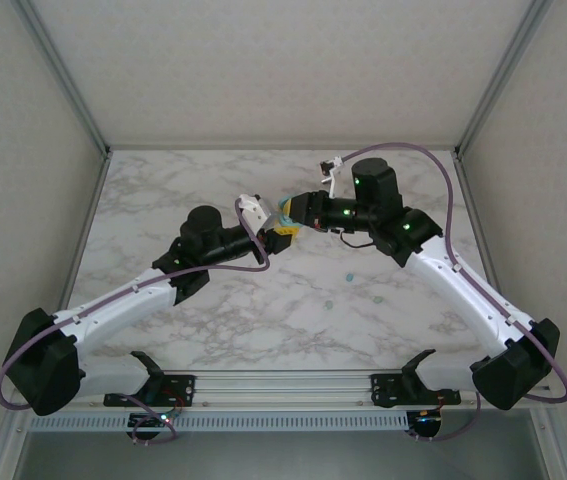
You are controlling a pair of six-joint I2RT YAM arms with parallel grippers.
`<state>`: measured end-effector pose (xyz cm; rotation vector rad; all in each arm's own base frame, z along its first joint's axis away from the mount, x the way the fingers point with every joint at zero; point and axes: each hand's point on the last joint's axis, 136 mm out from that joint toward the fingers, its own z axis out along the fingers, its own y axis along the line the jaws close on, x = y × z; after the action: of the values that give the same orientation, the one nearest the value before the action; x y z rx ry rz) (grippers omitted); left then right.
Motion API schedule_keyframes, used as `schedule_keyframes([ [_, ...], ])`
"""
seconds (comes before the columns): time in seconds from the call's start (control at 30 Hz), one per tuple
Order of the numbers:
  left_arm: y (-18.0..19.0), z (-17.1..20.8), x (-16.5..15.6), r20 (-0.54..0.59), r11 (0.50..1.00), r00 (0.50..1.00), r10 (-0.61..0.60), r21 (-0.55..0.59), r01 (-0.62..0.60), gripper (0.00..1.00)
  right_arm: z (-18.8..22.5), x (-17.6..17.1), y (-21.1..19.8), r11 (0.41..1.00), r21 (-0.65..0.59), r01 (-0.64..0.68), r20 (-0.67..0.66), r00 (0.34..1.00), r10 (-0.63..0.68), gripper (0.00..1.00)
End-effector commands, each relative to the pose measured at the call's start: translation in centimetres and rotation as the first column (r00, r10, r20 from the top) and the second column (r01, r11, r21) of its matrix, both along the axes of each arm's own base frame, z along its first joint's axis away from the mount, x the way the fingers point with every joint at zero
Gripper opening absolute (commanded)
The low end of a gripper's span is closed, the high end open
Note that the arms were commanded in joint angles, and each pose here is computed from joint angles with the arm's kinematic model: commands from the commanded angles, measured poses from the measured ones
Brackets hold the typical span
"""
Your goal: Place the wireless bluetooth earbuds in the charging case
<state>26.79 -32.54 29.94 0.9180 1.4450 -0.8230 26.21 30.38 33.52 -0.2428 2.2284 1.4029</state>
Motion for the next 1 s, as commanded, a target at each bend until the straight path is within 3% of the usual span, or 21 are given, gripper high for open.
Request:
schedule_keyframes([
  [0.0, 0.0, 3.5, 0.1, 0.078, 0.996, 0.997, 0.017, -0.086, -0.01, 0.23, -1.2, -0.1, -0.1, 0.998, -0.059, 0.012, -0.028, 1.0, -0.014, 0.25],
  [0.4, 0.0, 3.5, 0.0, 0.078, 0.997, 0.997, 0.012, -0.082, -0.005, 0.22, -0.5, 0.2, -1.0, 0.994, -0.088, 0.059, 0.004, 0.998, -0.059, 0.27],
  [0.73, 0.1, 3.5, 0.1, 0.082, 0.997, 0.996, 0.02, -0.081, -0.013, 0.22, 1.0, -0.6, -0.8, 0.998, -0.059, 0.017, 0.027, 1.0, -0.016, 0.3],
  [0.97, 0.4, 3.2, 0.3, 0.081, 0.996, 0.996, 0.045, -0.079, -0.038, 0.22, 3.9, -2.3, -2.4, 0.999, -0.039, 0.018, 0.139, 0.99, -0.012, 0.38],
])
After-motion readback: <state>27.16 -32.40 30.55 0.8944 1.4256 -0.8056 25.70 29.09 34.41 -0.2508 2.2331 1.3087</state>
